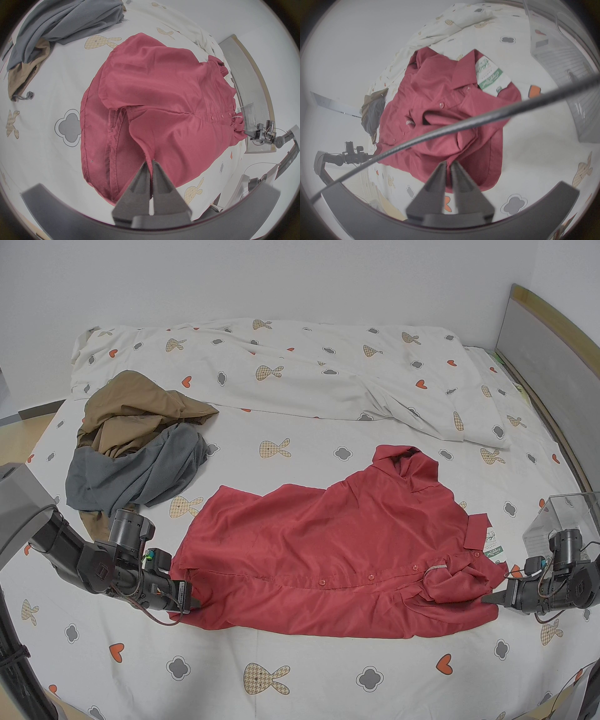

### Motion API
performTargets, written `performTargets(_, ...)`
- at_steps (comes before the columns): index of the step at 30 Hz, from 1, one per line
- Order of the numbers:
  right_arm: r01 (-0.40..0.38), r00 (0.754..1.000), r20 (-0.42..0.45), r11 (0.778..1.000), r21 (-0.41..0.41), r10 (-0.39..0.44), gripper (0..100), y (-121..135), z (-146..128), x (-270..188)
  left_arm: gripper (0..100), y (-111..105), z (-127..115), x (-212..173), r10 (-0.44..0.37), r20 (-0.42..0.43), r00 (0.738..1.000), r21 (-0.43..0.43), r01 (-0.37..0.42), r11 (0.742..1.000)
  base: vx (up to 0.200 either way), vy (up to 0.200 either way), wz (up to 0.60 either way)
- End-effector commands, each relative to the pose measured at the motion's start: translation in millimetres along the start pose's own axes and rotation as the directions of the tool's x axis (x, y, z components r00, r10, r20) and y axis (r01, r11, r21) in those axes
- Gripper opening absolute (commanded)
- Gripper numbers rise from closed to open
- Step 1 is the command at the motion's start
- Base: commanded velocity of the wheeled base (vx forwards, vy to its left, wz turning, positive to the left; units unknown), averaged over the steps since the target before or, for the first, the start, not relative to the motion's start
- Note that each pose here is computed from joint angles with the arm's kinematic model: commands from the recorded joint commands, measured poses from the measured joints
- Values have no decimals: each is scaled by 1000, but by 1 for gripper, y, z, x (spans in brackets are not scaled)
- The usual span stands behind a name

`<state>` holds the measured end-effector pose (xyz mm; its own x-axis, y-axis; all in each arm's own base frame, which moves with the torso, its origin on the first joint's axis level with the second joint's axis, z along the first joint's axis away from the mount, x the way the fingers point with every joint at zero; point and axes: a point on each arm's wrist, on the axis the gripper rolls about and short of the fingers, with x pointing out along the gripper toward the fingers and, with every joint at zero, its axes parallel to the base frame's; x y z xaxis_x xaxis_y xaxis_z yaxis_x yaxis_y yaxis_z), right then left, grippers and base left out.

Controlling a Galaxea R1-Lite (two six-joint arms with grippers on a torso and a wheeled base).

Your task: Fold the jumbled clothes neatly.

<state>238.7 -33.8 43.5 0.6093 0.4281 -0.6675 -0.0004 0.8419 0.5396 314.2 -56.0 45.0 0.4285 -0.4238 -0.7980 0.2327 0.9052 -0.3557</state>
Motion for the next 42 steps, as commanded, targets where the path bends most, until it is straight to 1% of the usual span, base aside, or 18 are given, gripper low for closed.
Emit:
performTargets(1,0,999,43,1000,-10,1,0,-1,12,-2,0,1,1,1,3,2,1000,-5,-3,1000,0,0,0)
performTargets(3,0,997,74,1000,-19,1,0,0,20,-5,0,4,2,-1,24,10,1000,-13,-24,1000,0,0,0)
performTargets(6,-1,996,94,1000,-28,4,0,1,27,-6,0,7,3,-2,46,17,999,-20,-45,999,0,0,0)
performTargets(7,-4,993,120,1000,-31,8,0,3,35,-7,0,11,5,-4,65,28,997,-32,-64,997,0,0,0)
performTargets(12,-16,985,169,1000,-6,17,0,8,49,-11,0,18,9,-11,78,53,996,-50,-76,996,0,0,0)
performTargets(18,-20,980,197,1000,-19,23,0,10,62,-10,0,21,9,-8,81,45,996,-56,-79,995,0,0,0)
performTargets(21,-19,982,187,1000,-15,21,0,8,62,-6,0,21,10,-9,83,47,995,-58,-80,995,0,0,0)
performTargets(26,-10,991,135,1000,17,8,0,0,52,5,0,25,12,-11,89,55,995,-68,-85,994,0,0,0)
performTargets(27,-3,994,111,1000,29,0,0,-4,47,9,0,26,13,-11,91,58,994,-73,-87,994,0,0,0)
performTargets(29,3,996,93,999,45,-7,0,-9,45,14,0,28,14,-12,95,65,993,-80,-90,993,0,0,0)
performTargets(35,5,995,95,999,46,-9,0,-11,46,14,0,37,19,-17,111,84,990,-126,-99,987,0,0,0)
performTargets(42,0,995,96,999,40,-4,0,-8,46,14,0,35,19,-17,107,84,991,-122,-97,988,0,0,0)
